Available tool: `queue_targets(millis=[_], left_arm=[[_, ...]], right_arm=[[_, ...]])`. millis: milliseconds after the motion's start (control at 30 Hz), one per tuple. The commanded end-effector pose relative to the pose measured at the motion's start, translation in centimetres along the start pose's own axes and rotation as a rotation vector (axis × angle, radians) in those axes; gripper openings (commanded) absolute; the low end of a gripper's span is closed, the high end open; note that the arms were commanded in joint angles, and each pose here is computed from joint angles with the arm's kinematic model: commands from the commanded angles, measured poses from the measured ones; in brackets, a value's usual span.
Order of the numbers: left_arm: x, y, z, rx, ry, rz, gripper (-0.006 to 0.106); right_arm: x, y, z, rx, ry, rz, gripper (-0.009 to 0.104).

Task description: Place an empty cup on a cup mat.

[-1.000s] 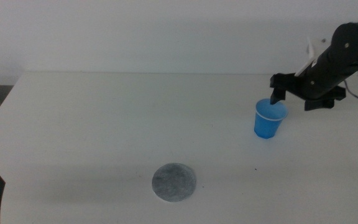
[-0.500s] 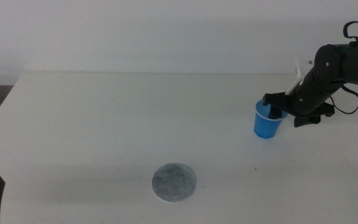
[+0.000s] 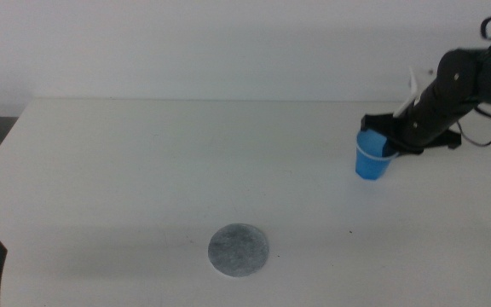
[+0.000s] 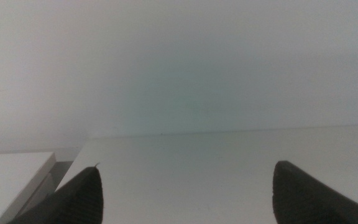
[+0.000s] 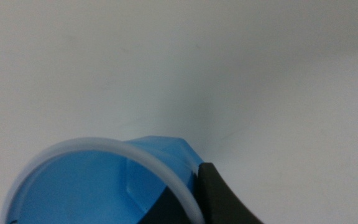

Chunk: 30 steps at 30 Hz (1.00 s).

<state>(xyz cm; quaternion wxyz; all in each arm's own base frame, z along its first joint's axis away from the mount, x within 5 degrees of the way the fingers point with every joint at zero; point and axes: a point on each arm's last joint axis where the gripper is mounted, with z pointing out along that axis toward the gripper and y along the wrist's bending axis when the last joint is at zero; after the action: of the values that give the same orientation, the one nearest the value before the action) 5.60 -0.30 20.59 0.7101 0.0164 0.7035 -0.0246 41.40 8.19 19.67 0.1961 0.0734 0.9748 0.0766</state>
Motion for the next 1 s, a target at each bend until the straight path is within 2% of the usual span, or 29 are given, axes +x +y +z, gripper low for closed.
queue_targets(millis=[0,200,333,667,967], left_arm=[[-0.1,0.0,0.0,0.005,-0.006,-0.005,0.094],[-0.1,0.0,0.0,0.005,-0.006,-0.007,0.094],[-0.1,0.0,0.0,0.005,-0.006,-0.007,0.094],[-0.1,0.0,0.0,0.005,-0.006,-0.007,0.094],[-0.1,0.0,0.0,0.005,-0.006,-0.005,0.094]], right_arm=[[0.0,1.2,-2.4,-0.017,-0.033,-0.035,-0.002],[1.8,5.2,-6.8,-0.072,-0.047,-0.153,-0.002],[3.8,8.2,-8.0,-0.107,-0.016,-0.232,-0.002],[8.8,15.2,-8.0,-0.205,-0.003,-0.413,-0.002],[12.1,18.4,-5.9,-0.224,0.053,-0.493,-0.002]])
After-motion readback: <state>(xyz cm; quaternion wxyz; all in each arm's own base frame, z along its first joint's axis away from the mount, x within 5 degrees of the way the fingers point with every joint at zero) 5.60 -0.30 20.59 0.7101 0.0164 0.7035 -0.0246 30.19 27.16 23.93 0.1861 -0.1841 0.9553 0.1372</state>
